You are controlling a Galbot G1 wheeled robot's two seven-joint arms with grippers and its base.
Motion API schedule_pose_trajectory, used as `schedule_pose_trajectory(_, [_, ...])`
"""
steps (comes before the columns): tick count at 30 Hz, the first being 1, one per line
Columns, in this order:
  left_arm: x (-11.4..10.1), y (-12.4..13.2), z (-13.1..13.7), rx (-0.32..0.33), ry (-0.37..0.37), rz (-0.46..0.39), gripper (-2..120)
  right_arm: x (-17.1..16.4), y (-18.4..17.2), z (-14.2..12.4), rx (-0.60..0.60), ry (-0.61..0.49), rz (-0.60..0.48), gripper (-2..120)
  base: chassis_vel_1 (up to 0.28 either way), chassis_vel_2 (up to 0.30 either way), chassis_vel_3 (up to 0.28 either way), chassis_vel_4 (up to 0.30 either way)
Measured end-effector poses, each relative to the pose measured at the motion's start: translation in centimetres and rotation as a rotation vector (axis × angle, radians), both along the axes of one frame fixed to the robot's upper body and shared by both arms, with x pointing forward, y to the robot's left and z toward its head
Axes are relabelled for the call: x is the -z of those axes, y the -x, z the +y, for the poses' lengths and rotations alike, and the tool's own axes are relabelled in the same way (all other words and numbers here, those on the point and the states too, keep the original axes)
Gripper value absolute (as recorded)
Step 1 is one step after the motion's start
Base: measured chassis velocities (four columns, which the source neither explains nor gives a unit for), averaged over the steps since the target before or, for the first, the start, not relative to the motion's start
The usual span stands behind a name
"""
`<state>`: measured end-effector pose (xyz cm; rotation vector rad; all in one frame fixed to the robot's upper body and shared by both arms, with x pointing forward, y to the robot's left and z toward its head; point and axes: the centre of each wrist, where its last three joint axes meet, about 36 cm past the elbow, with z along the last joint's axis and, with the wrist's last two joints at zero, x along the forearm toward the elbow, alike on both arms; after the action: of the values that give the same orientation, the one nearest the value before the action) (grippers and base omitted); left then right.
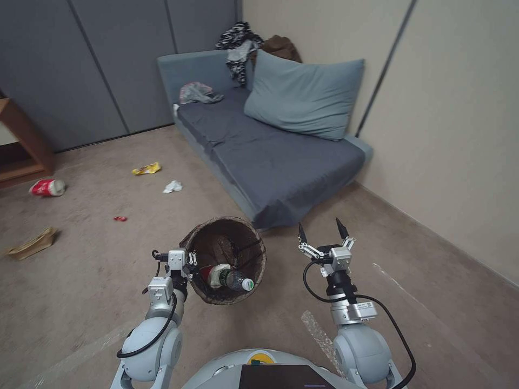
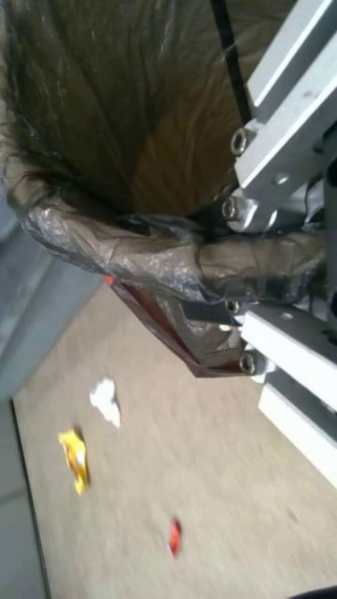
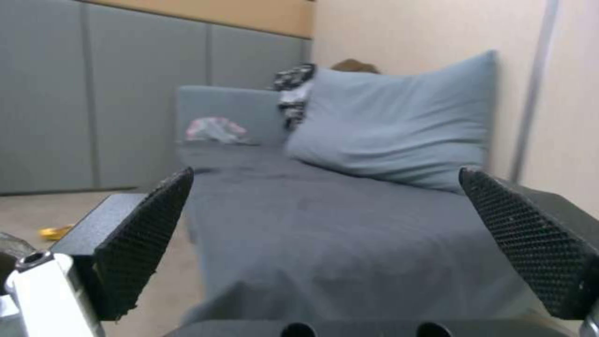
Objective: Pick up the trash bin, then pick up the garbage from the floor and place it into the trash bin.
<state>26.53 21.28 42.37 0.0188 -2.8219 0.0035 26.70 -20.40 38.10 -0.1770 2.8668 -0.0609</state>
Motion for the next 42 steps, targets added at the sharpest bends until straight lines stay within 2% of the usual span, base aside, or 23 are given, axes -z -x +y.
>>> schedule_pose_trajectory(42, [0.03, -0.15, -0.06, 0.003, 0.001, -0.002, 3, -0.53, -0.63, 0.34, 0.007, -0.019, -0.042, 100, 0.125, 0.121, 0.125, 0.126])
